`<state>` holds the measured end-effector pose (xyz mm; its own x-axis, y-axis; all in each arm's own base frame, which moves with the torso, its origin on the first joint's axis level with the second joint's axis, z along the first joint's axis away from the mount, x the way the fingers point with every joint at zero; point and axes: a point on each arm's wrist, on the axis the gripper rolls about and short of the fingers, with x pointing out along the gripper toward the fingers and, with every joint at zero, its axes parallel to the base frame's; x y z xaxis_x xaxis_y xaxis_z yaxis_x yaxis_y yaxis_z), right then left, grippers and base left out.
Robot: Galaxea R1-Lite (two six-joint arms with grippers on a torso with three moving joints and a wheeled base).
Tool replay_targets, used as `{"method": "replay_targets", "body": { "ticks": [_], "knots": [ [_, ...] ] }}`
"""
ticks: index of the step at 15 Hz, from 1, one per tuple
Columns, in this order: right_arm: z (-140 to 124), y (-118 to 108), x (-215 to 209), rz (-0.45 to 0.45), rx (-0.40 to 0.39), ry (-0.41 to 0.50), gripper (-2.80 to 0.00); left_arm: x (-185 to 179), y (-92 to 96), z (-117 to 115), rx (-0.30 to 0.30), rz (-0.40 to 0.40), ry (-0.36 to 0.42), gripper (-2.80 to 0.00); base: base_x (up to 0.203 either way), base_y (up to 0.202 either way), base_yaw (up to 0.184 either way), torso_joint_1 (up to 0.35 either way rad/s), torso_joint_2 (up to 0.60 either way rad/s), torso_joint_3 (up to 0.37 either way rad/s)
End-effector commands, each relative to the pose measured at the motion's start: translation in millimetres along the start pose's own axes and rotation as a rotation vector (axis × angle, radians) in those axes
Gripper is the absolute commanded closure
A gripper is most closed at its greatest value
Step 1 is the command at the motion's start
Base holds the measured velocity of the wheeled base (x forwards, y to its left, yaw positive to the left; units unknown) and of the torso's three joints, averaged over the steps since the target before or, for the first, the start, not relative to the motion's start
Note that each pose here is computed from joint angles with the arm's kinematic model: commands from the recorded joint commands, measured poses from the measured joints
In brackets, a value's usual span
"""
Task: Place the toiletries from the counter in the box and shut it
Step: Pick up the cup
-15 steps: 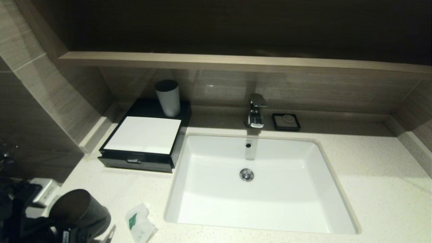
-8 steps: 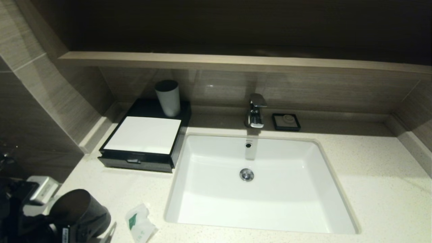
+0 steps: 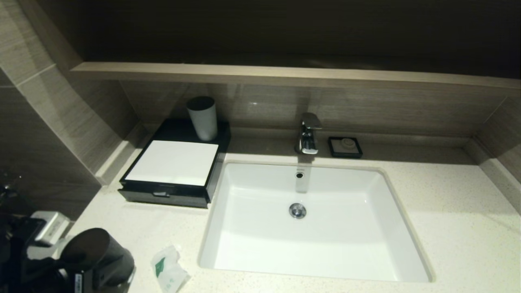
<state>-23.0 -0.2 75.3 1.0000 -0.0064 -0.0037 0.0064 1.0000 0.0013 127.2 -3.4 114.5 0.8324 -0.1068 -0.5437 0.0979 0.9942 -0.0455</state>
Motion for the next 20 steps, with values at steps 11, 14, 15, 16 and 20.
{"method": "replay_targets", "body": {
  "ticks": [11, 14, 15, 16, 20],
  "knots": [
    [0, 0, 0, 0.000, 0.000, 0.001, 0.00, -18, -2.2, 10, 0.012, -0.004, -0.113, 0.00, 0.000, 0.000, 0.000, 0.000, 0.00, 0.000],
    [0, 0, 0, 0.000, 0.000, 0.001, 0.00, -23, -2.5, 27, 0.011, -0.006, -0.126, 0.00, 0.000, 0.000, 0.000, 0.000, 0.00, 0.000],
    [0, 0, 0, 0.000, 0.000, 0.001, 0.00, -27, -2.9, 36, 0.010, -0.008, -0.139, 0.00, 0.000, 0.000, 0.000, 0.000, 0.00, 0.000],
    [0, 0, 0, 0.000, 0.000, 0.001, 0.00, -30, -3.3, 45, 0.011, -0.011, -0.147, 0.00, 0.000, 0.000, 0.000, 0.000, 0.00, 0.000],
    [0, 0, 0, 0.000, 0.000, 0.001, 0.00, -31, -3.5, 80, 0.012, -0.014, -0.146, 0.00, 0.000, 0.000, 0.000, 0.000, 0.00, 0.000]
  ]
}}
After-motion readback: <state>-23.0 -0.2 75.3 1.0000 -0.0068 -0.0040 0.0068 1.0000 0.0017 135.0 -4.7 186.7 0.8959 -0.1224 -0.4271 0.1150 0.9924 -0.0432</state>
